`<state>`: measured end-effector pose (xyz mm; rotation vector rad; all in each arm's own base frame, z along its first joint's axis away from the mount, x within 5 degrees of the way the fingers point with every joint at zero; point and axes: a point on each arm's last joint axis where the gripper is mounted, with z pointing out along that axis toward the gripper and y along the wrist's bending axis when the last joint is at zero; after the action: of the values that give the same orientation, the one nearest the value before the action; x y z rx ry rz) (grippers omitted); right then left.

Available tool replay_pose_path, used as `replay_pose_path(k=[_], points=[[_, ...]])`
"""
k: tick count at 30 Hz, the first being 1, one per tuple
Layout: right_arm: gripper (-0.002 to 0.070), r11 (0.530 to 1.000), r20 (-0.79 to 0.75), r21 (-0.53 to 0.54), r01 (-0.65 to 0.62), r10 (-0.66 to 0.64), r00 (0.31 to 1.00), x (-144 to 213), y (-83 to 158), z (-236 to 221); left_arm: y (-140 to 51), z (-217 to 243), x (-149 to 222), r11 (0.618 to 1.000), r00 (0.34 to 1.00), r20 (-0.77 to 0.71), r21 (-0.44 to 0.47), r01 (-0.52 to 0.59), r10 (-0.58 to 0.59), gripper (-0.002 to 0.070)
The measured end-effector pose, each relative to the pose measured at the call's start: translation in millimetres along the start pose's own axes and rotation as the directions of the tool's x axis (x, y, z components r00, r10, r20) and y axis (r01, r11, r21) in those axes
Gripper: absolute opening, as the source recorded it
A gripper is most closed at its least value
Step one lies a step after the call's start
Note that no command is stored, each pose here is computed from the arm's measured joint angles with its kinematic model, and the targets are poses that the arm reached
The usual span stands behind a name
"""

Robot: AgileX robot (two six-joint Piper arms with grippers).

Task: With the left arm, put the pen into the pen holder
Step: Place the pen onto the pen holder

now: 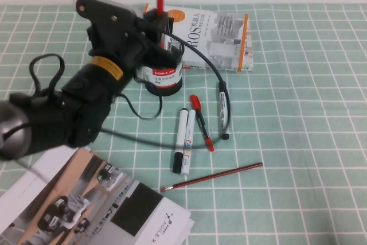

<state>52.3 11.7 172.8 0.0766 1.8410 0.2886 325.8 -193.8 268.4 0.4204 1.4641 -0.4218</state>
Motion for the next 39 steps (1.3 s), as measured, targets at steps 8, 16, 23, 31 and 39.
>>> replay_pose_path(k=[8, 16, 23, 31, 39], points=[[-0.0020, 1.000, 0.000, 0.000, 0.000, 0.000, 1.000, 0.0, 0.0, 0.0, 37.8, 46.7, 27.6, 0.987, 0.991, 0.017, -0.086, 0.133, -0.132, 0.0070], [-0.0020, 1.000, 0.000, 0.000, 0.000, 0.000, 1.000, 0.0, 0.0, 0.0, 47.6, 83.5, 45.3, 0.983, 0.988, 0.007, -0.102, 0.151, -0.151, 0.0070], [-0.0020, 1.000, 0.000, 0.000, 0.000, 0.000, 1.000, 0.0, 0.0, 0.0, 49.1, 97.9, 63.5, 0.987, 0.990, -0.067, -0.110, 0.115, -0.123, 0.0070], [-0.0020, 1.000, 0.000, 0.000, 0.000, 0.000, 1.000, 0.0, 0.0, 0.0, 49.1, 98.3, 73.6, 0.991, 0.984, -0.152, -0.113, 0.075, -0.092, 0.0070], [-0.0020, 1.000, 0.000, 0.000, 0.000, 0.000, 1.000, 0.0, 0.0, 0.0, 48.6, 96.9, 82.2, 0.991, 0.966, -0.240, -0.116, 0.068, -0.095, 0.0071]])
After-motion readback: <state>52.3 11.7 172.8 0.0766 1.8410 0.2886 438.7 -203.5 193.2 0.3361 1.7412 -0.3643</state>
